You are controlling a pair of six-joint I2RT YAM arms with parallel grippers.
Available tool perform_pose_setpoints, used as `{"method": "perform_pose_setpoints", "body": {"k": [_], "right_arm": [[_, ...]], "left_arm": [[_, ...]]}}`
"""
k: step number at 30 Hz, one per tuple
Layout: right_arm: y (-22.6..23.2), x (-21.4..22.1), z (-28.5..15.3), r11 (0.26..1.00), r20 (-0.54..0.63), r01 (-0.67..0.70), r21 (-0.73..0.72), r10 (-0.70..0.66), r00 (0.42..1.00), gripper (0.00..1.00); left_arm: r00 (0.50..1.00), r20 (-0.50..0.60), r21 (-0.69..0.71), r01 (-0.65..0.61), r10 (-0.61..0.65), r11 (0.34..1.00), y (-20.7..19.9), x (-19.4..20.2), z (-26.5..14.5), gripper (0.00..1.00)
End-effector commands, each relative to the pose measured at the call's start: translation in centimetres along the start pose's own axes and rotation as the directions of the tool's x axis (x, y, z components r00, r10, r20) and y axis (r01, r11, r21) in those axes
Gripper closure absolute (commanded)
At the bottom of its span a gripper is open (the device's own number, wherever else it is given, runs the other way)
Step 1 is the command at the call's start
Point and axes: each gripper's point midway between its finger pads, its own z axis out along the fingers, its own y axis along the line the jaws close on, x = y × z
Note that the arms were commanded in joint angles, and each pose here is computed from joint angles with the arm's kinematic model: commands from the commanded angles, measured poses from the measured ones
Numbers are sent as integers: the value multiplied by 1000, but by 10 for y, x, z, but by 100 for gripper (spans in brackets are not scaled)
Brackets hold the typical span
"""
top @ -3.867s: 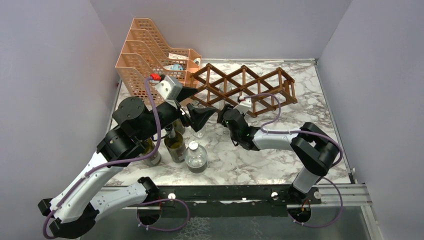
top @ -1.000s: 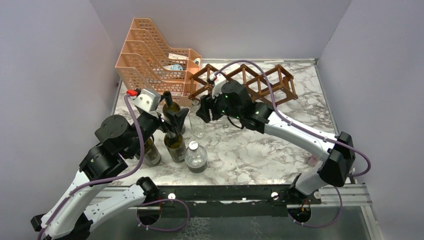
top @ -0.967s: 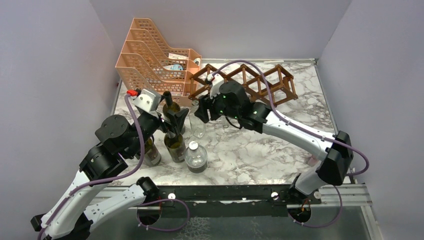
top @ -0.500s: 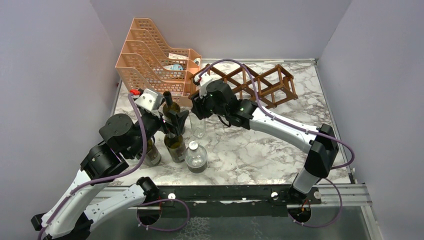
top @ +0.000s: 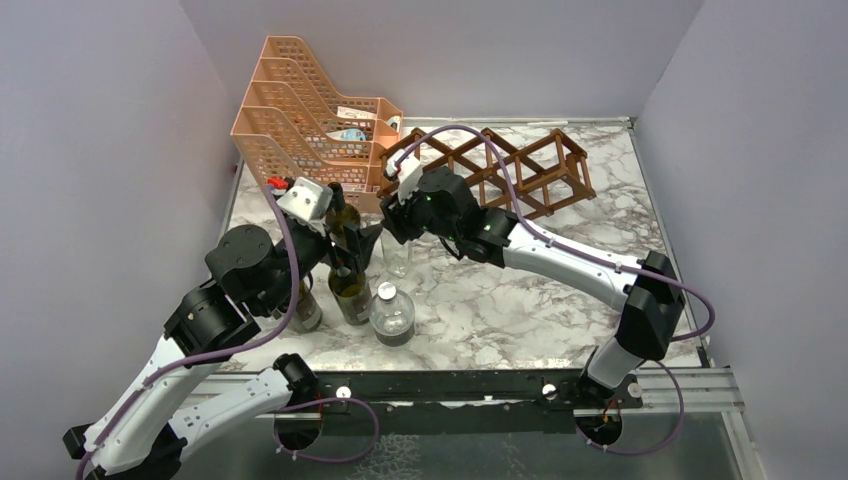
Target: Put the wine bottle on the wine rack
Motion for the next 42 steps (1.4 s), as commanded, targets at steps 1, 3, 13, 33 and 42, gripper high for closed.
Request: {"method": "perform_pose_setpoints", "body": {"k": [1,3,13,33,42], "right_arm": [[9,-12,4,999,45,25,-41,-23,999,47],[8,-9,7,999,41,27,-37,-25,999,48],[-3,-19,-15,999,89,30,15,-31,996,89],[-39,59,-167,950,-45,-217,225,232,972,94],[-66,77,-204,881,-5,-283,380,308,951,94]], "left_arm": [[1000,21,29,18,-19,999,-5,-9,-4,1],[1000,22,29,18,-19,999,-5,-9,-4,1],[1000,17,50,8,-9,999,-10,-10,0,1],[999,-50,375,21,-3,927,-85,43,71,9],[998,-42,477,59,-44,877,-115,75,85,9]]}}
